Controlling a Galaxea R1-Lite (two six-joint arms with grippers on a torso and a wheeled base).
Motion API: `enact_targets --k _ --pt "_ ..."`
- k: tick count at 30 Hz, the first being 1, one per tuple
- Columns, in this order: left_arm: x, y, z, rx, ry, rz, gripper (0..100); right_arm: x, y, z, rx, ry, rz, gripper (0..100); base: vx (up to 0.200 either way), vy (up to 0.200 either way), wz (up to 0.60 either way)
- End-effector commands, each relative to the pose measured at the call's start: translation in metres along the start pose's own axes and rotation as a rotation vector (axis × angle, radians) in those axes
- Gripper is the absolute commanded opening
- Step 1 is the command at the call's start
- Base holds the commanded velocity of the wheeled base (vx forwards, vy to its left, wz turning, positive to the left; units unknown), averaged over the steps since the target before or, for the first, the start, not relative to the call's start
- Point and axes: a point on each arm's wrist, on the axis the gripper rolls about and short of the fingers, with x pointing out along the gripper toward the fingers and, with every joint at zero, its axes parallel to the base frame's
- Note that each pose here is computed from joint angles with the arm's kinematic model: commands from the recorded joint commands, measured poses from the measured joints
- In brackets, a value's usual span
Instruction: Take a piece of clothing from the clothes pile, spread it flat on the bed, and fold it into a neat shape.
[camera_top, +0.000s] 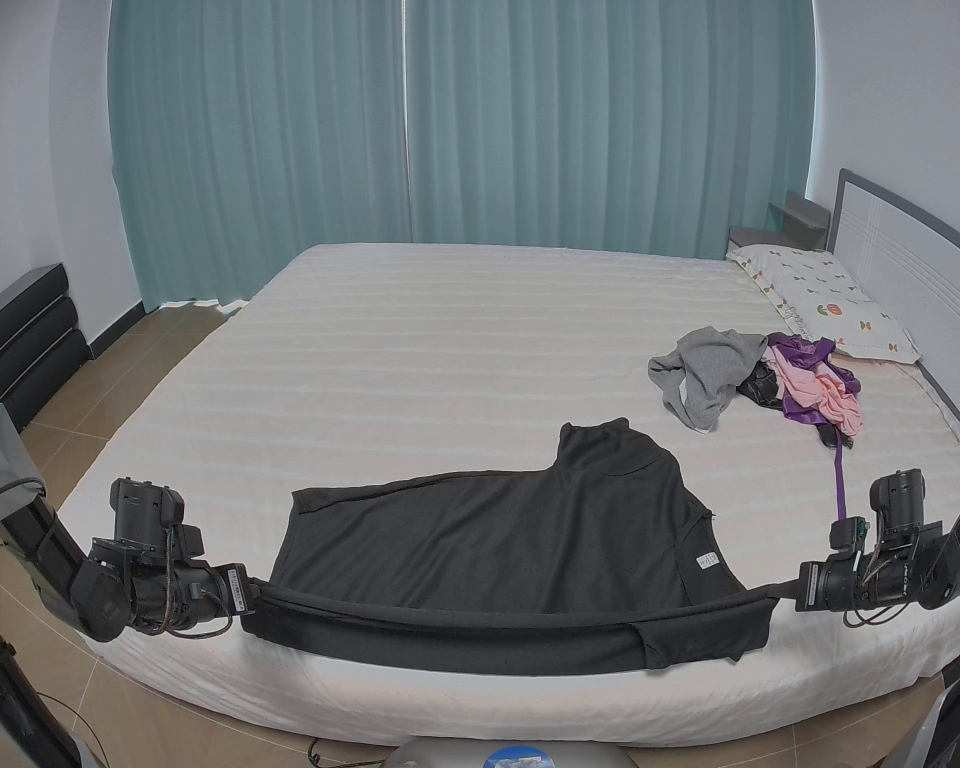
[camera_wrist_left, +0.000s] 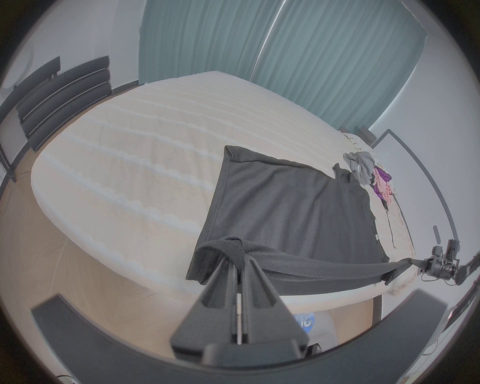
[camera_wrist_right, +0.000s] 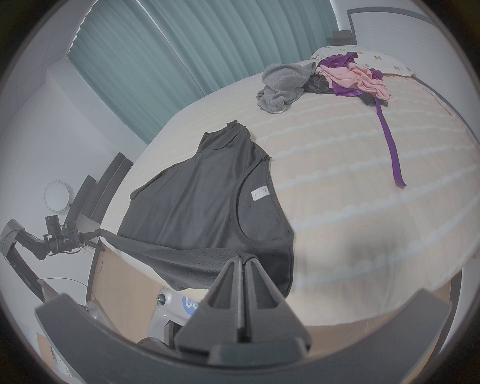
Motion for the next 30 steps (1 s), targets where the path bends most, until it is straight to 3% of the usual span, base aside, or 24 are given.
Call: enact_targets --k 1,22,30 --pt "0.015 0.001 0.003 -0.024 0.024 0.006 0 0.014 -0.004 0.007 0.006 0.018 -0.002 0 0.000 0.000 0.00" --pt "0.061 0.004 0.015 -0.052 0.056 0.016 0 0.069 -0.010 0.033 -0.013 0.046 -0.002 0 0.000 0.000 0.00" --pt "0.074 0.006 0.015 -0.119 0.068 0.022 0 0.082 -0.002 0.039 -0.044 0.044 0.019 0 0.000 0.000 0.00"
